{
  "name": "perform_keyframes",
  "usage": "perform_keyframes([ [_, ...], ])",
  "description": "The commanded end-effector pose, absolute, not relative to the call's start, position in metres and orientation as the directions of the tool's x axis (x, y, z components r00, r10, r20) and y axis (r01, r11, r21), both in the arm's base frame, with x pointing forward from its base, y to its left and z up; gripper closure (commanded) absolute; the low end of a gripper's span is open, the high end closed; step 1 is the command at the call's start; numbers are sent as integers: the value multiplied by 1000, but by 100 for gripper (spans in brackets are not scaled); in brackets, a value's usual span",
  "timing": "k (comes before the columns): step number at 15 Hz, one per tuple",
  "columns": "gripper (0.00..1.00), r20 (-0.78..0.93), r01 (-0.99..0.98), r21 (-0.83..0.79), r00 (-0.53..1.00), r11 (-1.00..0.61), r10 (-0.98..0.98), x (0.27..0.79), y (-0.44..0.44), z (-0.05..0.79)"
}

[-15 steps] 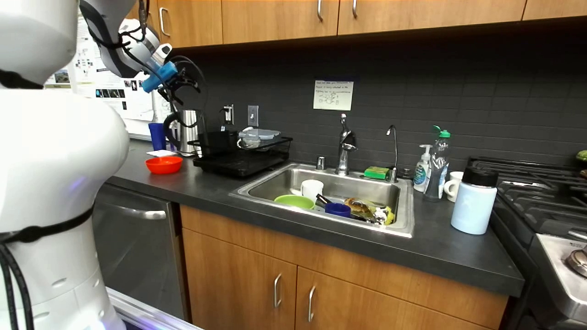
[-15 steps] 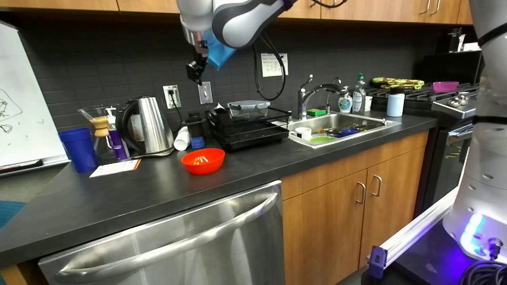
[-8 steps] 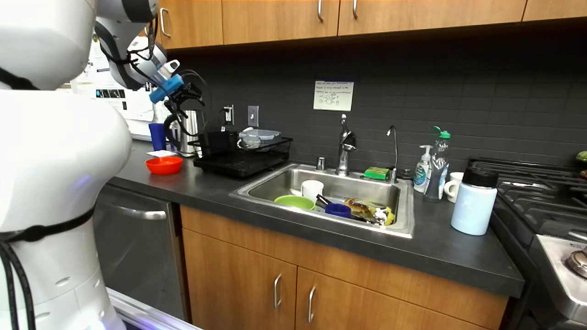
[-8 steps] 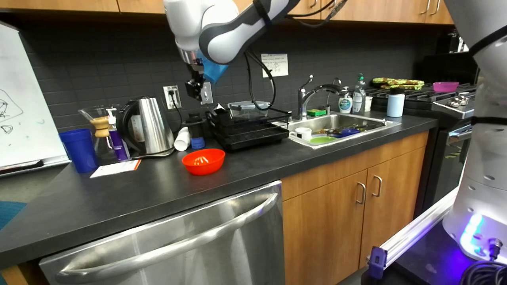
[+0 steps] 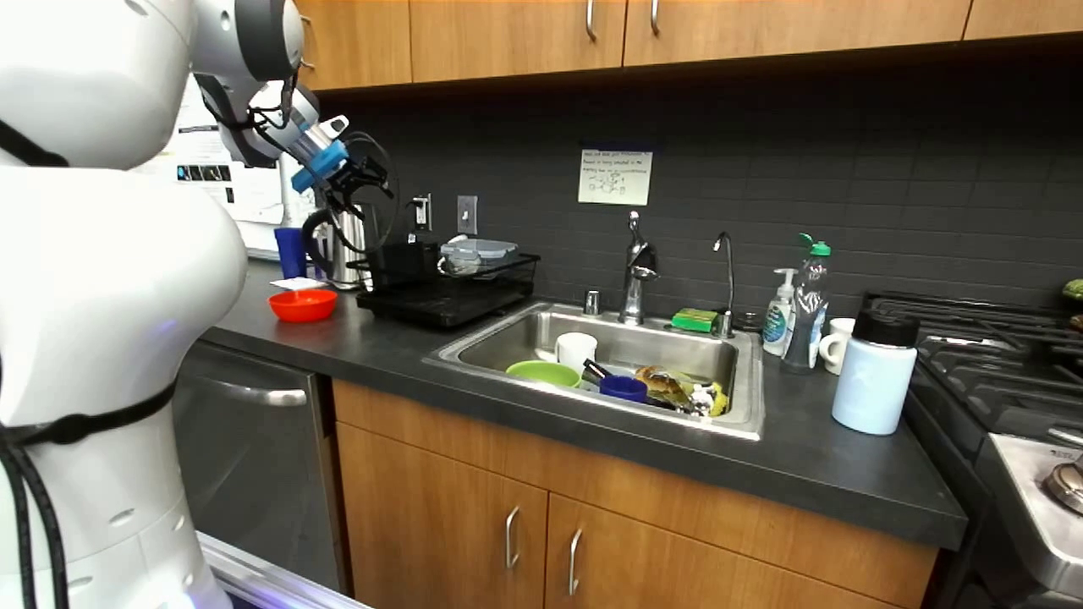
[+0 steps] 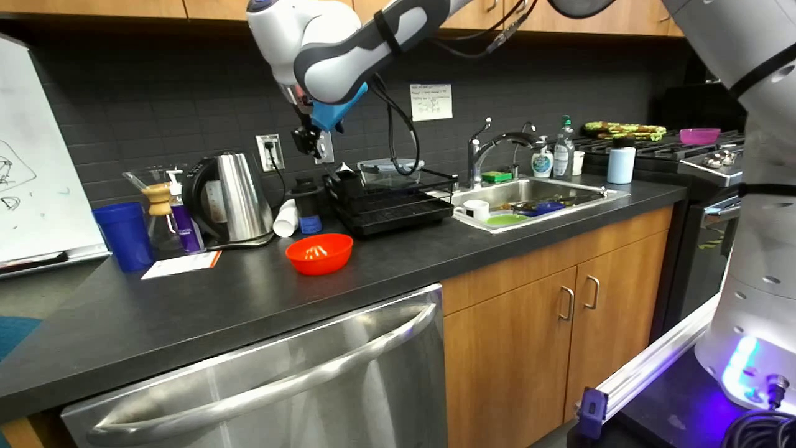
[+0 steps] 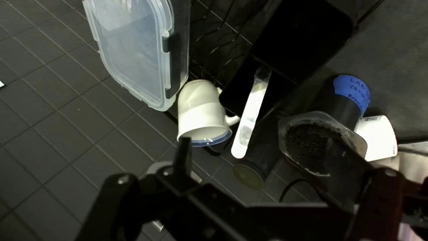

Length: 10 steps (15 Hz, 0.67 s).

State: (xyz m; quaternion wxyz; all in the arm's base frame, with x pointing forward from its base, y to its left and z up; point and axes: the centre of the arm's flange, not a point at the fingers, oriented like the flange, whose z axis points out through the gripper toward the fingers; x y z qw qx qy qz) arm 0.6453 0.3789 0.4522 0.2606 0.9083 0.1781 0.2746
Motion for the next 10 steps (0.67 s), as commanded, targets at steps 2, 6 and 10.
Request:
perform_keyframes([
  [2, 0, 403, 148, 512, 828, -846, 389, 669, 398, 453],
  [6, 0, 410, 123, 473, 846, -872, 341, 679, 397, 450],
  [10, 0, 423, 89, 468, 851, -879, 311, 693, 386, 445],
])
